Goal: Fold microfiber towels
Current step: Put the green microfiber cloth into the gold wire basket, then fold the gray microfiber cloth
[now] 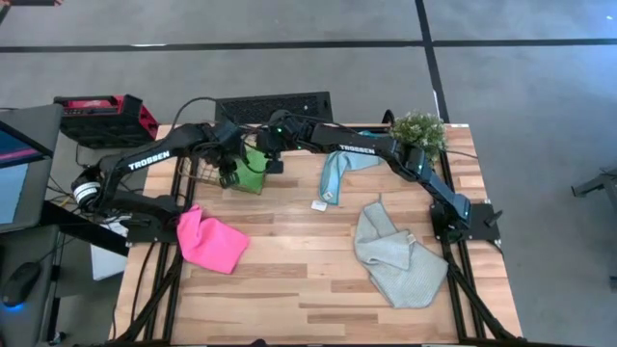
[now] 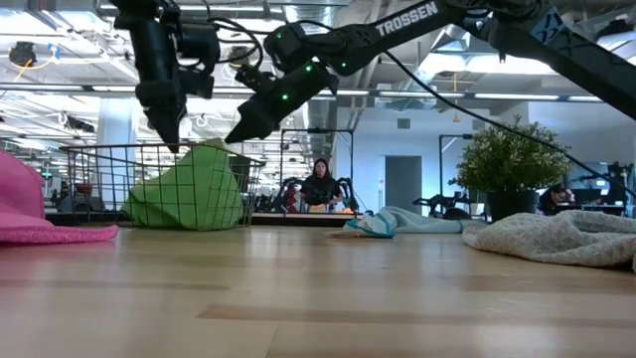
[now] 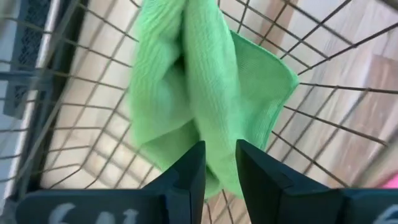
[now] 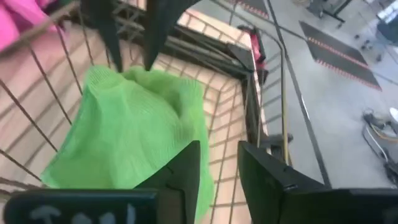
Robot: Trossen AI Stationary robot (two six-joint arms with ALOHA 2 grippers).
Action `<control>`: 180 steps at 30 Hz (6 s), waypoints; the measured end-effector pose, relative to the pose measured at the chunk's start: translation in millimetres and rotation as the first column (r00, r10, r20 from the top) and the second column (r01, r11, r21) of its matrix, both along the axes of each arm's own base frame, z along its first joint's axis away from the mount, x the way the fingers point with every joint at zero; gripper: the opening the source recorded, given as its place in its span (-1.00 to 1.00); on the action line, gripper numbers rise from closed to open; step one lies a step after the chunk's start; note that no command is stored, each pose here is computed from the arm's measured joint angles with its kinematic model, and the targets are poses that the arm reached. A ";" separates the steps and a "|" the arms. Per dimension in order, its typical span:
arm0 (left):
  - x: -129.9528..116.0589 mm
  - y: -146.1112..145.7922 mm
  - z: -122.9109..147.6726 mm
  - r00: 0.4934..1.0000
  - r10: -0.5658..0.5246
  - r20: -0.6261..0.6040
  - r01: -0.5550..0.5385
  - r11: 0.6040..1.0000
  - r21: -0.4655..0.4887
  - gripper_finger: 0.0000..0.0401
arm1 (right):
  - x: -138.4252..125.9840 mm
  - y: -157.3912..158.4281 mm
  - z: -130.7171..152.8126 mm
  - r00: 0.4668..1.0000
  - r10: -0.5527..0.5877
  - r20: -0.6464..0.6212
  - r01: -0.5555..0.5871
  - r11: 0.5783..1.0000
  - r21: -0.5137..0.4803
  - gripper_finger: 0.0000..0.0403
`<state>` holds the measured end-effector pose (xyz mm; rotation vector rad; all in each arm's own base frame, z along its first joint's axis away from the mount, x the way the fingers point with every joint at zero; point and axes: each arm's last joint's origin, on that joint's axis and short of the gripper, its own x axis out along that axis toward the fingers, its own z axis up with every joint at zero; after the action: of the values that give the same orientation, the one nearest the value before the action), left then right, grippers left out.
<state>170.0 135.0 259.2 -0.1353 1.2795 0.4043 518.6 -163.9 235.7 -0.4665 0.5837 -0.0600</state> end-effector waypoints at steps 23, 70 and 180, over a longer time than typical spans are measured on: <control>-21.3 52.0 16.2 0.916 0.374 0.146 -0.399 0.886 0.237 -0.65 | -26.0 18.3 58.6 0.999 0.032 -0.004 -0.032 0.999 0.027 -0.50; 21.5 19.9 -58.7 0.994 -0.035 0.100 0.058 0.969 -0.238 -0.65 | -32.3 28.7 76.9 0.998 0.067 0.011 -0.067 0.998 -0.008 -0.50; 81.4 -144.1 71.2 0.766 -0.119 0.632 0.104 0.993 0.060 -0.65 | -317.0 149.3 -59.3 0.145 -0.022 -0.989 0.941 0.312 0.131 -0.50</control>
<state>251.4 -9.1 330.4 -0.1599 0.6008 0.2339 201.6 -14.6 176.4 0.8724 1.8423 -0.3290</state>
